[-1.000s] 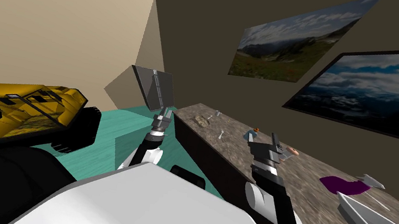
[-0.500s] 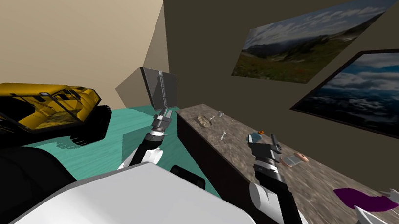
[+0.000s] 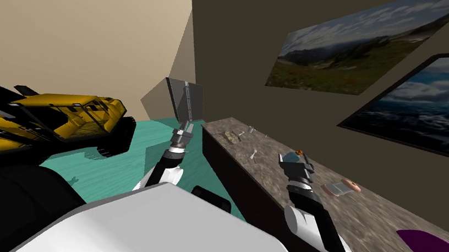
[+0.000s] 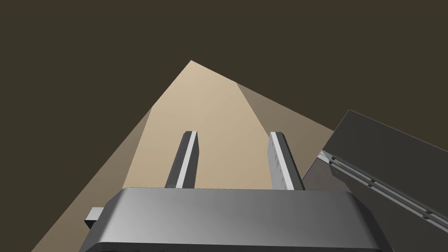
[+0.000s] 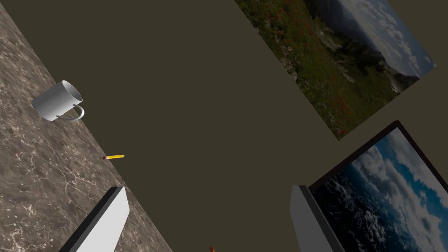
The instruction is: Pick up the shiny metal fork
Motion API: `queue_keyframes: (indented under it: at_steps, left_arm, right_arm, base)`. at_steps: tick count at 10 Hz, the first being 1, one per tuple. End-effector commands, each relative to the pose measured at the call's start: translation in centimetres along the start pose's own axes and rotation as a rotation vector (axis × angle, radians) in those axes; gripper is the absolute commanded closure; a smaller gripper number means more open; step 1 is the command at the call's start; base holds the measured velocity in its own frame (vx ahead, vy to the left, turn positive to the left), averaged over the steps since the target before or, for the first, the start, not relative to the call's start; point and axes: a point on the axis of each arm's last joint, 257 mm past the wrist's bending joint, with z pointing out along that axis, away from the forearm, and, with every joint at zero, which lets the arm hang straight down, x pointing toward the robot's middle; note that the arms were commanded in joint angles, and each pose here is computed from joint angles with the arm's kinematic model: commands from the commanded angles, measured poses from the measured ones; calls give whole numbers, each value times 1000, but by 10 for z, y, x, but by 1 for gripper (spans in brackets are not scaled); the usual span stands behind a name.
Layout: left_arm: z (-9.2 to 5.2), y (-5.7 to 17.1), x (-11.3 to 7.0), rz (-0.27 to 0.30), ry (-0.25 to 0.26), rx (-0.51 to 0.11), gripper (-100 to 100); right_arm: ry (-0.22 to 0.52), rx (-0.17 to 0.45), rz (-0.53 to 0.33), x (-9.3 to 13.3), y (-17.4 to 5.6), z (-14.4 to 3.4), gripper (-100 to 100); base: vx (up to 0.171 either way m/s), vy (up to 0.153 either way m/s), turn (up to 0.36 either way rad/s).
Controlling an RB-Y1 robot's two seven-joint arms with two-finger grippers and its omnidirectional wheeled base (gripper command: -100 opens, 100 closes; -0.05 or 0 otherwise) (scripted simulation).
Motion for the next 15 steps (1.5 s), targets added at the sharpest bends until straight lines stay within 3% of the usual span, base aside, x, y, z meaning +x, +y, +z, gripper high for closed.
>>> queue_keyframes:
  at_steps: [1, 3, 4, 6, 7, 9, 10, 12, 13, 15]
  left_arm:
    - [0, 0, 0, 0, 0, 0, 0]
    - [0, 0, 0, 0, 0, 0, 0]
    - [0, 0, 0, 0, 0, 0, 0]
    - [0, 0, 0, 0, 0, 0, 0]
    - [0, 0, 0, 0, 0, 0, 0]
    - [0, 0, 0, 0, 0, 0, 0]
    - [0, 0, 0, 0, 0, 0, 0]
    - [0, 0, 0, 0, 0, 0, 0]
    - [0, 0, 0, 0, 0, 0, 0]
    - [0, 0, 0, 0, 0, 0, 0]
  right_arm:
    - [-38, 33, 57, -17, -4, 5, -100]
    - [-66, 61, 104, -24, -11, 4, -100]
    - [-104, 88, 145, -41, -15, 7, -100]
    - [-125, 106, 184, -46, -20, 6, -100]
    - [-174, 137, 233, -65, -25, 7, -100]
    - [-191, 148, 267, -68, -29, 6, -100]
    - [-238, 172, 314, -86, -33, 6, -100]
    - [-262, 185, 352, -90, -38, 4, -100]
    - [-316, 211, 400, -109, -42, 3, -100]
    - [-337, 218, 439, -112, -46, 1, -100]
  base:
    - [-17, -15, 212]
    - [-13, -16, 52]
    - [-15, -8, 201]
    - [-9, -13, 57]
    - [-12, -10, 165]
    - [-8, -12, 78]
    - [-10, -6, 233]
    - [-5, -14, 53]
    - [-8, -9, 228]
    - [-5, -14, 52]
